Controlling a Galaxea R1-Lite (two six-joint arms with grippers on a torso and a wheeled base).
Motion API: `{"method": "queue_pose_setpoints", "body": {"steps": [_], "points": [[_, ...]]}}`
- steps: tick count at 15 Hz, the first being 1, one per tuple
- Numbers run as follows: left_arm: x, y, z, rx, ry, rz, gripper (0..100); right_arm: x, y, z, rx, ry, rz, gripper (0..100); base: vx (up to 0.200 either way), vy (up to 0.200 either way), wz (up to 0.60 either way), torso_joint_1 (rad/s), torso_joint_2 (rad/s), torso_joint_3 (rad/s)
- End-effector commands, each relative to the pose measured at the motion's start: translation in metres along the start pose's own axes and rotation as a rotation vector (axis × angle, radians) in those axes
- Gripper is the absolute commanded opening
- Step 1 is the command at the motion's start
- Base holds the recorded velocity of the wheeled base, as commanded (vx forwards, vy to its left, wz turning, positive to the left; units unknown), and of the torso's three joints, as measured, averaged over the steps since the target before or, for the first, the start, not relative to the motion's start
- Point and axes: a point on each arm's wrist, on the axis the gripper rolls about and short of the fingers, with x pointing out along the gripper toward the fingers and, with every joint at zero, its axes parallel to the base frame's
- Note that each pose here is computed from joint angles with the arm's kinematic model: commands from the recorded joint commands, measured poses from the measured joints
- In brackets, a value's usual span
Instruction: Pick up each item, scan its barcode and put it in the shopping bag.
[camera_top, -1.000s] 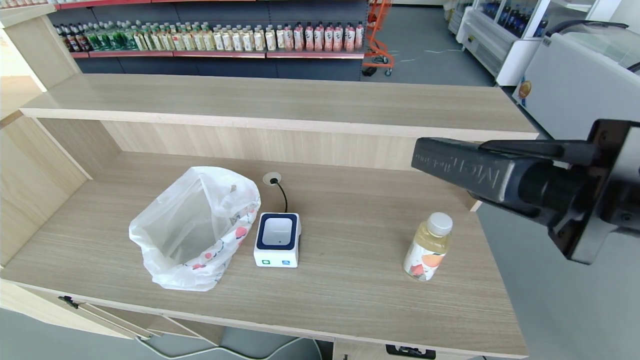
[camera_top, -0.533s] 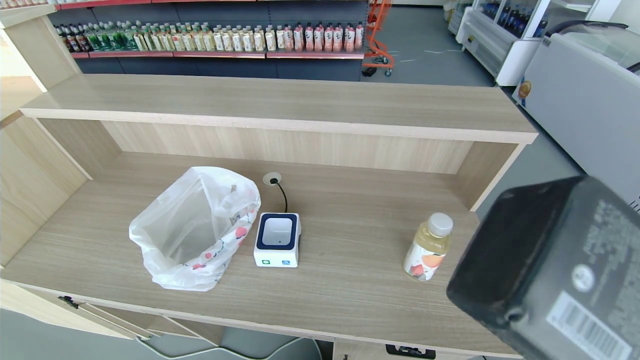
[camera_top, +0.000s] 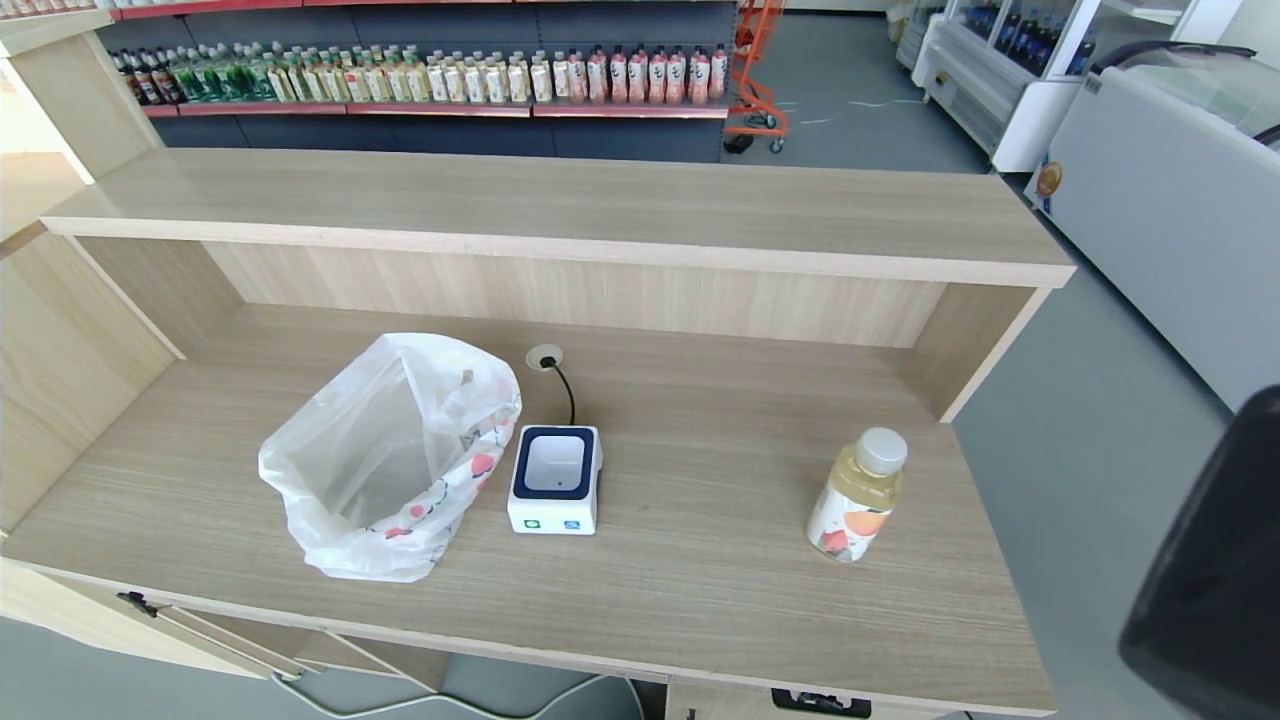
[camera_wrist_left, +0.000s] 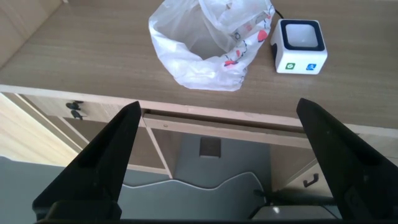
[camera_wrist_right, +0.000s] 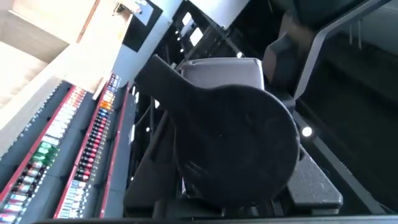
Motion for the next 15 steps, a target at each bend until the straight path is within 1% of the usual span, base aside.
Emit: {"method": "queue_pose_setpoints", "body": {"steps": [1,13,14,15], "points": [[0.000,0.000,0.000,0.000,0.000,0.000,100,-0.001,-0.002,0.000,-0.008,0.005,0.003,0,0.000,0.000,0.00,0.000,0.00,0.000],[0.000,0.000,0.000,-0.001,0.002,0.000,100,-0.002,-0.004,0.002,0.002,0.001,-0.004,0,0.000,0.000,0.00,0.000,0.00,0.000],[0.000,0.000,0.000,0.000,0.000,0.000,100,-0.004,0.005,-0.008,0.200,0.041,0.073,0,0.000,0.000,0.00,0.000,0.00,0.000],[0.000,0.000,0.000,0.000,0.002,0.000,100,-0.009,0.019,-0.021,0.445,0.171,0.208,0,0.000,0.000,0.00,0.000,0.00,0.000]]}}
